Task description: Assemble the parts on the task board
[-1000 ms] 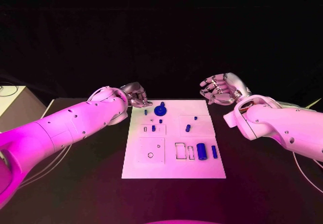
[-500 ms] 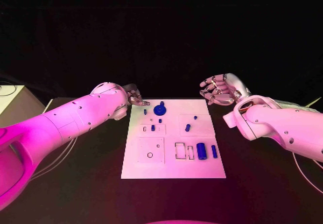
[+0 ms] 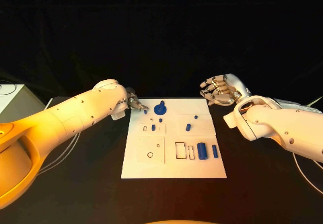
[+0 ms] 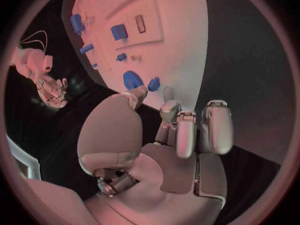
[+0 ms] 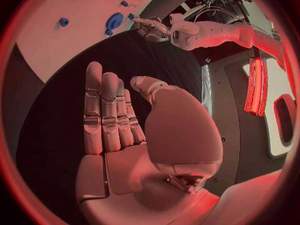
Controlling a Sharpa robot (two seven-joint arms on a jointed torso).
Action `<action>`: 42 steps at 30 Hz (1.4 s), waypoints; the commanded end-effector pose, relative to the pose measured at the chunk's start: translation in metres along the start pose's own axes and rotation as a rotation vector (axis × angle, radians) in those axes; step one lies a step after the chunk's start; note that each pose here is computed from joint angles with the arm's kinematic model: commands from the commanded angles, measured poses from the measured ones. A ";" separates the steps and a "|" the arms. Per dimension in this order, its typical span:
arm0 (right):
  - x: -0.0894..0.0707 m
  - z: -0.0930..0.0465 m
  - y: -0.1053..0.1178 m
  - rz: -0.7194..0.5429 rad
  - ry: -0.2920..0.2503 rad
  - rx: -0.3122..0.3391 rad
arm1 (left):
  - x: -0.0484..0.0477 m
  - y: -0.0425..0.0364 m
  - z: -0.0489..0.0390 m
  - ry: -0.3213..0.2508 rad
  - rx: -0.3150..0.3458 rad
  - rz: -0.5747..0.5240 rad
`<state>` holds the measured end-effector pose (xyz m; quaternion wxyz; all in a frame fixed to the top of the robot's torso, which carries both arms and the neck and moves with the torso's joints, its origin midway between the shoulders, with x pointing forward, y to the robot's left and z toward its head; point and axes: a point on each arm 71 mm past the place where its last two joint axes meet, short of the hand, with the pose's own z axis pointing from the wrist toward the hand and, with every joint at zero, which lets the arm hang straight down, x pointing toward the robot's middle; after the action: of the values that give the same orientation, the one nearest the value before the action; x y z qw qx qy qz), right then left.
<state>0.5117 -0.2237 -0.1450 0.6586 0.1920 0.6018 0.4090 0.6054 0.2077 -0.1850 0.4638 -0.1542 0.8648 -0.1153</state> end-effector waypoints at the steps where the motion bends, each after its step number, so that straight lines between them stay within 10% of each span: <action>1: 0.002 0.000 0.001 -0.006 0.014 -0.008 | 0.0036 -0.0023 -0.0004 0.074 -0.011 -0.027; 42: 0.004 0.001 0.002 -0.015 0.020 -0.007 | -0.0001 -0.0054 0.0035 0.050 0.002 -0.088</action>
<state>0.5119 -0.2210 -0.1455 0.6580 0.1903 0.6053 0.4056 0.6088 0.2054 -0.1862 0.4367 -0.1885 0.8698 -0.1310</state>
